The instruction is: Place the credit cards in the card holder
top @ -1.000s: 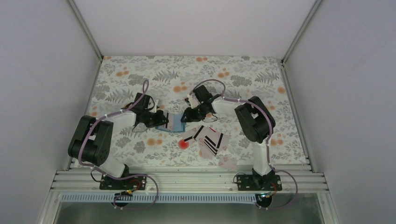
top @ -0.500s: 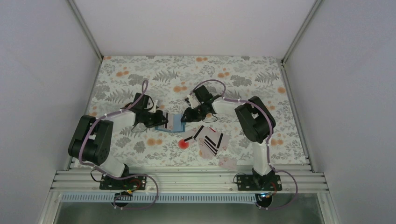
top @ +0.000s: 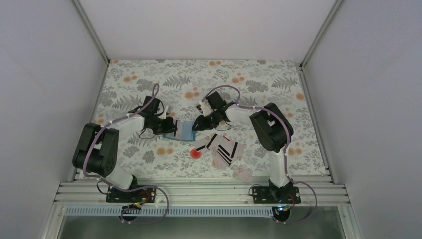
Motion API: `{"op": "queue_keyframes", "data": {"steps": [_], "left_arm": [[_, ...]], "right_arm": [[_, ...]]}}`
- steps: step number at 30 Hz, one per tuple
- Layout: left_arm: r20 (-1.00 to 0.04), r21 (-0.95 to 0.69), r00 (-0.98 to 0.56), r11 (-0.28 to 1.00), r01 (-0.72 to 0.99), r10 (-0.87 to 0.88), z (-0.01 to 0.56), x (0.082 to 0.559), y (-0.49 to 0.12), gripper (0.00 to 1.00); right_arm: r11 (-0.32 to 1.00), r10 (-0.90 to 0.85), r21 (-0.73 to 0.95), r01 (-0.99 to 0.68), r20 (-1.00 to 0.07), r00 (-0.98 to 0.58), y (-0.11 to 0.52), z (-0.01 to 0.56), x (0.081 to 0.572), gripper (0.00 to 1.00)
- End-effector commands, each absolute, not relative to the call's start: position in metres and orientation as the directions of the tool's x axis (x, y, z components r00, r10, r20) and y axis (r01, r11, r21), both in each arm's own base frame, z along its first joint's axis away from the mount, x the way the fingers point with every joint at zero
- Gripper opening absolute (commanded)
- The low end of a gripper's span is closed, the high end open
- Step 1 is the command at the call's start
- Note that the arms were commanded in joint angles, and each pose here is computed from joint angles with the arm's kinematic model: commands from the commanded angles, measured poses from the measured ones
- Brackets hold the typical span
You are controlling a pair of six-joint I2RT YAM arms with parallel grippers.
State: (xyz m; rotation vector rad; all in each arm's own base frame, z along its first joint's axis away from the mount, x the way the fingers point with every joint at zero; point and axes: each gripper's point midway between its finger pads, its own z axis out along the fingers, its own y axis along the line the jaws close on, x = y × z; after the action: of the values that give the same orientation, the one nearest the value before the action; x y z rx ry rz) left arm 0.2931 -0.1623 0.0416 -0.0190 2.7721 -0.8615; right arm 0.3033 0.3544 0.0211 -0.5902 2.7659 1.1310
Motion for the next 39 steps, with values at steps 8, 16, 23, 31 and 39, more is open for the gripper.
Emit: {"op": "queue_keyframes", "data": {"steps": [8,16,23,31,39], "left_arm": [[-0.147,-0.471,-0.989,0.879,0.069,-0.001,0.064,0.289,-0.150,0.02],[-0.110,-0.466,-0.992,0.877,0.113,0.069,0.055,0.287,-0.151,0.03],[-0.113,-0.494,-0.987,0.856,0.153,0.111,0.049,0.286,-0.153,0.02],[-0.117,-0.557,-0.982,0.809,0.188,0.148,0.047,0.282,-0.161,0.02],[-0.101,-0.567,-0.982,0.802,0.190,0.162,0.038,0.277,-0.162,0.02]], "right_arm": [[0.770,-0.348,0.558,-0.310,-0.039,-0.937,0.324,-0.048,0.268,0.30],[0.769,-0.351,0.558,-0.312,-0.040,-0.936,0.324,-0.048,0.268,0.30],[0.771,-0.353,0.553,-0.314,-0.039,-0.935,0.322,-0.049,0.266,0.30],[0.771,-0.356,0.552,-0.316,-0.038,-0.934,0.322,-0.049,0.266,0.30],[0.770,-0.353,0.555,-0.313,-0.037,-0.935,0.324,-0.049,0.267,0.30]]}}
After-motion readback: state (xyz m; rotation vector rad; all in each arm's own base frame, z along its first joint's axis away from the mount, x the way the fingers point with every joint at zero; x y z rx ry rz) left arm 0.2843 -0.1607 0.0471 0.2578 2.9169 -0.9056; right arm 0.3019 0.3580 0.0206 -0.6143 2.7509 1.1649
